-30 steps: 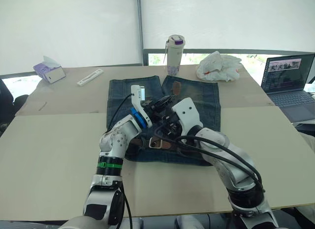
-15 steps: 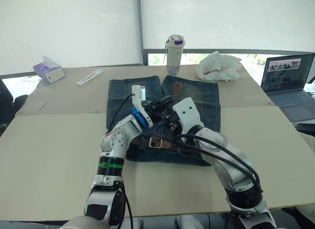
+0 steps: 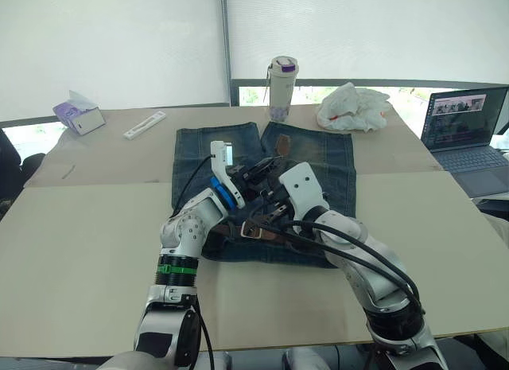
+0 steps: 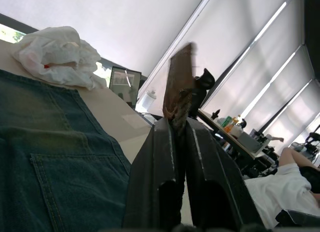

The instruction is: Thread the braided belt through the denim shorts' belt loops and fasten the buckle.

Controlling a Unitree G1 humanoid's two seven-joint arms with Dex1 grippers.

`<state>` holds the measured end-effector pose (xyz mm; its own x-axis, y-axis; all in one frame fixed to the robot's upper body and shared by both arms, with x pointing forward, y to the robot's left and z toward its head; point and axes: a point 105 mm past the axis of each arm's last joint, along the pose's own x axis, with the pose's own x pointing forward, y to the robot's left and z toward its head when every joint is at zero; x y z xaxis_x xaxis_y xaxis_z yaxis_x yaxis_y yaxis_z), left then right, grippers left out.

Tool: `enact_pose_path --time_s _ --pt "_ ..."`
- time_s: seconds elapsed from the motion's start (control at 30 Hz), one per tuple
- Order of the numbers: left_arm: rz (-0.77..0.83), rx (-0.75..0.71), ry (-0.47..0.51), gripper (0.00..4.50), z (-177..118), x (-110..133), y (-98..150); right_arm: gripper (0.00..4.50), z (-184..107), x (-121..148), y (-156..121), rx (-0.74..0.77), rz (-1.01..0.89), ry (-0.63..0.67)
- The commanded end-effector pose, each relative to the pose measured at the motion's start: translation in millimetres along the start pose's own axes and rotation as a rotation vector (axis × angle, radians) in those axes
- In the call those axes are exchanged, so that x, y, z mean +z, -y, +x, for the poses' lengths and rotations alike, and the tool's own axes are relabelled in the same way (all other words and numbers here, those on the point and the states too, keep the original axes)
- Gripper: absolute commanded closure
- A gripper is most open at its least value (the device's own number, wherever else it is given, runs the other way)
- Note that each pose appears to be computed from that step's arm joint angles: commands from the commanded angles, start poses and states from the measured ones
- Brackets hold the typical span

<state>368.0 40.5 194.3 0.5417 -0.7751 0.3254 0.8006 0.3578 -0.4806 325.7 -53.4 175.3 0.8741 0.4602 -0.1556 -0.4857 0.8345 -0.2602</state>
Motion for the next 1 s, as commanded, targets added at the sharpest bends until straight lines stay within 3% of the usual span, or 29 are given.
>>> enact_pose_path --time_s 0.03,0.2,0.23,0.37,0.57,0.73,0.83,1.0 --pt "0.045 -0.057 0.023 2.48 -2.5 12.2 11.9 4.5 -4.3 14.3 6.7 -0.037 0.018 0.069" --pt "0.016 -0.148 0.067 0.14 -13.7 24.2 24.7 4.5 -4.2 4.9 7.3 -0.04 0.158 0.077" --pt "0.008 -0.177 0.069 0.03 -17.4 26.6 29.0 4.5 -4.5 2.9 8.0 -0.045 0.194 0.084" --pt "0.006 -0.253 0.038 0.03 -37.5 35.1 39.8 4.5 -7.3 1.1 8.5 -0.053 0.313 0.125" --pt "0.148 -0.053 -0.076 0.03 -68.5 47.4 -9.4 4.5 -11.8 -4.4 12.4 -0.085 0.43 0.138" --pt "0.53 -0.072 -0.397 0.03 -86.9 19.1 -33.6 4.5 -11.7 -13.3 12.4 -0.091 0.52 0.119" --pt "0.66 -0.131 -0.472 0.03 -84.1 8.6 -36.6 4.5 -10.8 -15.5 11.1 -0.081 0.531 0.112" --pt "0.798 -0.19 -0.517 0.03 -70.3 -5.3 -41.1 4.5 -9.2 -16.3 8.5 -0.072 0.53 0.107"
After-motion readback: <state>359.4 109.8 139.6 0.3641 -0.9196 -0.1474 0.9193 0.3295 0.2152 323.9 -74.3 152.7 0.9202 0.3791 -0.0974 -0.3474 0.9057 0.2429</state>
